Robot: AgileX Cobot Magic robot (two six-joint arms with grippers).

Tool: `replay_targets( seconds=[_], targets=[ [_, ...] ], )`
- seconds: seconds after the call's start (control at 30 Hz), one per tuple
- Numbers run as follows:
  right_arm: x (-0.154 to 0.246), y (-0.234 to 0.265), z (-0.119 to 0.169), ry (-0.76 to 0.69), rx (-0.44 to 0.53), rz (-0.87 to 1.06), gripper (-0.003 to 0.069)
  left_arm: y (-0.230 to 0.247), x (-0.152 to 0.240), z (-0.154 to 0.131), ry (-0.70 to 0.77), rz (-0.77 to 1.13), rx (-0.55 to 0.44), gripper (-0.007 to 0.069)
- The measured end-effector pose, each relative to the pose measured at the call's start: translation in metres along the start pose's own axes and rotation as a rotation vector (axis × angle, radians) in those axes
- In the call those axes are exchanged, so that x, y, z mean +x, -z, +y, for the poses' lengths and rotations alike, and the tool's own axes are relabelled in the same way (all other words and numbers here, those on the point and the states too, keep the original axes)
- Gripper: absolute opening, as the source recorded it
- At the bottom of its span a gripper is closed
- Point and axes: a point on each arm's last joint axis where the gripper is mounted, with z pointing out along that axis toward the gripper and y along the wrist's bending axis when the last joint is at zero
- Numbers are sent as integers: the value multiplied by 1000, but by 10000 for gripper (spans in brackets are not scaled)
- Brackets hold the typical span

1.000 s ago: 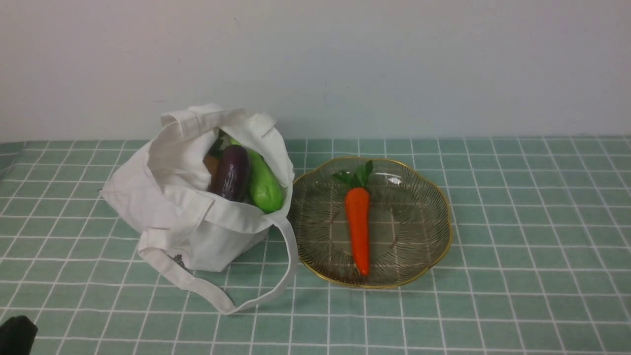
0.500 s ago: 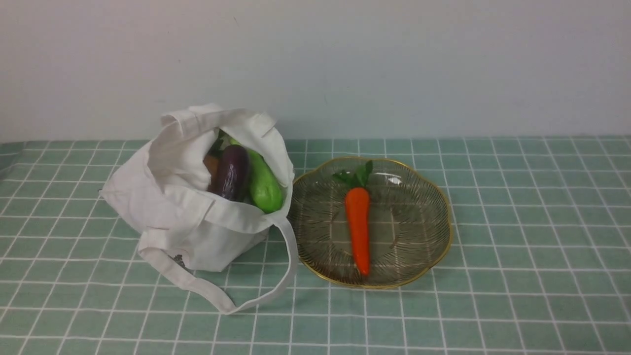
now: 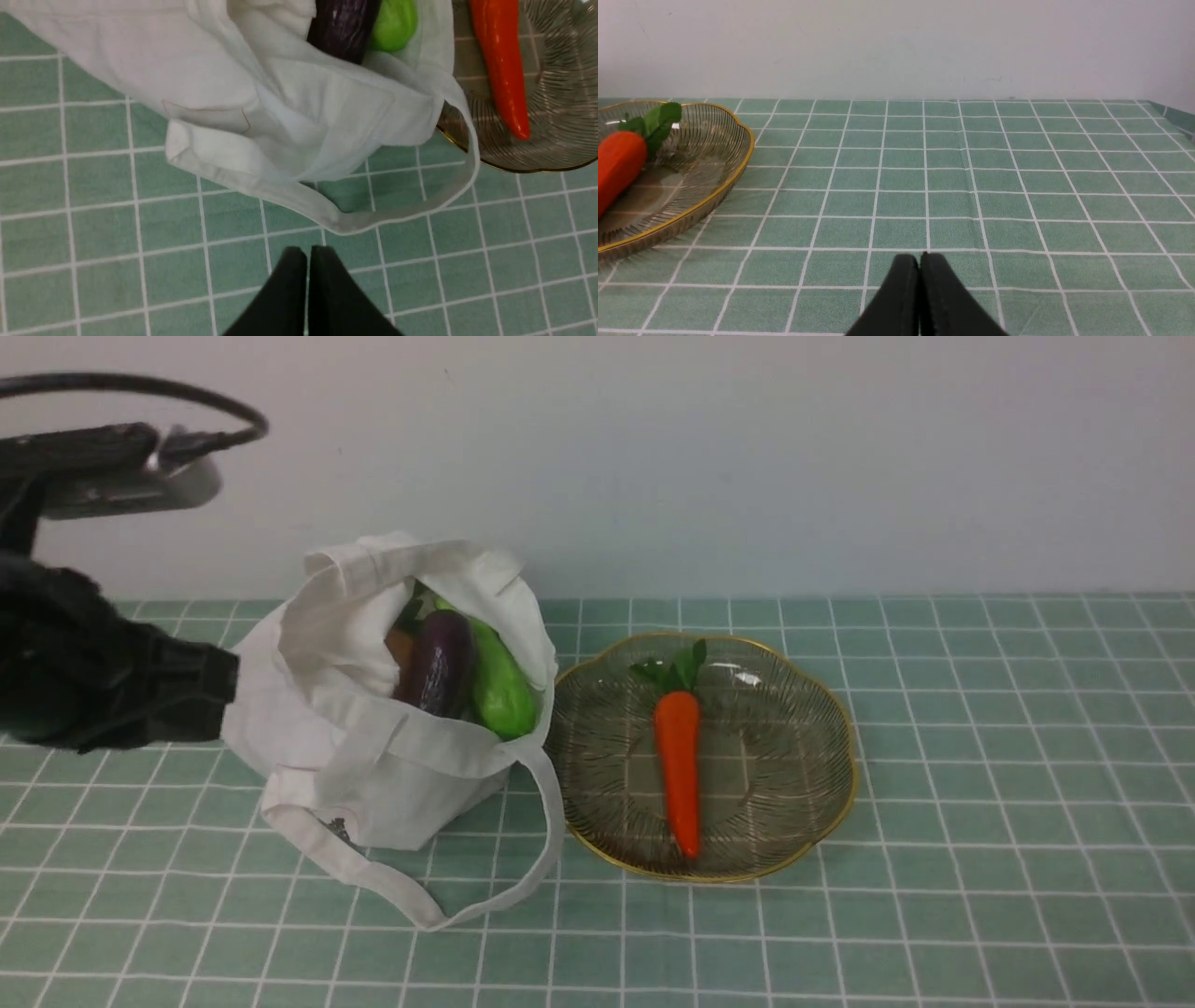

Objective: Take vegetables from cloth bag on blue coffee tablecloth place on plate.
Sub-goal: 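Reach into the bag and grasp a vegetable inside it with the left gripper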

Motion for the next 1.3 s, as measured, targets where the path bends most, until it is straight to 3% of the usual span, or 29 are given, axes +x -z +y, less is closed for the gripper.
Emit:
replay_targets(
  seconds=[0.23, 0.47, 0.67, 0.73, 0.8, 0.93, 1.07, 1.13, 1.17, 1.2, 1.3],
  targets=[
    [0, 0, 0, 0, 0, 0, -10, -51, -54, -45, -247, 71, -17, -8],
    [0, 0, 0, 0, 0, 0, -10, -108, -87, -53, -302, 130, -93, 44],
    [0, 0, 0, 0, 0, 0, -10, -145, -102, -50, -289, 106, -125, 256],
    [0, 0, 0, 0, 0, 0, -10, -160, -102, -49, -268, 102, -129, 394],
    [0, 0, 0, 0, 0, 0, -10, -168, -102, -46, -267, 107, -148, 472],
    [0, 0, 0, 0, 0, 0, -10, -177, -101, -40, -239, 116, -212, 566],
    [0, 0, 0, 0, 0, 0, -10, -178, -101, -38, -214, 108, -241, 567],
    [0, 0, 0, 0, 0, 0, -10, -178, -101, -38, -209, 106, -247, 498],
    [0, 0, 0, 0, 0, 0, -10, -178, -101, -38, -207, 108, -247, 412],
    [0, 0, 0, 0, 0, 0, -10, -178, -101, -38, -207, 111, -248, 377],
    [0, 0, 0, 0, 0, 0, -10, -178, -99, -39, -219, 131, -251, 382]
  ],
)
